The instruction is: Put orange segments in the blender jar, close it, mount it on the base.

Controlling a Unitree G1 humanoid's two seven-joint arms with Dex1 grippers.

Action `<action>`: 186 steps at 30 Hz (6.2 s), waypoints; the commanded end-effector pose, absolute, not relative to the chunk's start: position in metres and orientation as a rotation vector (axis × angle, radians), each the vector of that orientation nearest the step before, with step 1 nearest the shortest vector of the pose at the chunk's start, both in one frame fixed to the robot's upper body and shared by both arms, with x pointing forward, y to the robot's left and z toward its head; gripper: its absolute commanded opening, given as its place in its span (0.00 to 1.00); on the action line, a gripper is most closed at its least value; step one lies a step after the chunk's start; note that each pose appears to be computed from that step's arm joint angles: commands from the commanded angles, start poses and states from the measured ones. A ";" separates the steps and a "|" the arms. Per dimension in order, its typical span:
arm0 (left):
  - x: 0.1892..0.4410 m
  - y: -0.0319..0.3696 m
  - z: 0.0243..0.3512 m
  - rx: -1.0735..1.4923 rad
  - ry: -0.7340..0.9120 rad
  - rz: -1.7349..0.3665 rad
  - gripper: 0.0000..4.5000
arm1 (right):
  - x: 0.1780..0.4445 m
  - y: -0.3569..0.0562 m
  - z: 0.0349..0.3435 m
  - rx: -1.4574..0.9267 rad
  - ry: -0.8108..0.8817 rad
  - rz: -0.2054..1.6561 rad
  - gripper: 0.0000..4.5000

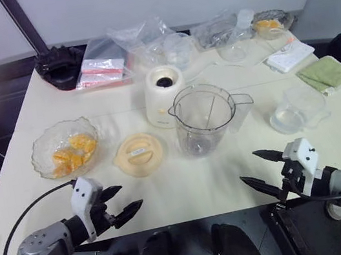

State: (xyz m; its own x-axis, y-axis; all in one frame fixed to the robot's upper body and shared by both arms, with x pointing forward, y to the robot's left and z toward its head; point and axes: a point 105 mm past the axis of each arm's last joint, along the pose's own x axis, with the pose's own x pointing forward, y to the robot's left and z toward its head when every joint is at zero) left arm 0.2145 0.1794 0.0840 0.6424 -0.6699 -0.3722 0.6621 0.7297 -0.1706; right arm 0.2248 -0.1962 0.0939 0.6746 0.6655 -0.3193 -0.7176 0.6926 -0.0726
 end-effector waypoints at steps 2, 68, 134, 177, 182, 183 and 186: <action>0.217 0.176 0.090 0.002 0.401 -0.773 0.98 | 0.226 -0.195 0.100 -0.214 0.251 0.788 0.99; 0.395 0.347 0.111 1.112 0.811 -0.127 0.98 | 0.214 -0.151 0.124 -0.233 0.186 0.910 0.99; 0.388 0.320 0.051 0.027 0.800 0.314 0.45 | 0.220 -0.149 0.130 -0.272 0.161 0.864 1.00; 0.399 0.324 0.076 0.298 0.565 0.403 0.18 | 0.217 -0.159 0.117 -0.277 0.198 0.843 1.00; 0.402 0.323 0.093 0.384 0.501 0.415 0.37 | 0.217 -0.160 0.115 -0.275 0.199 0.839 1.00; 0.404 0.322 0.096 0.387 0.488 0.415 0.37 | 0.218 -0.160 0.115 -0.275 0.199 0.839 1.00; 0.407 0.318 0.100 0.402 0.462 0.406 0.37 | 0.218 -0.159 0.115 -0.273 0.198 0.839 1.00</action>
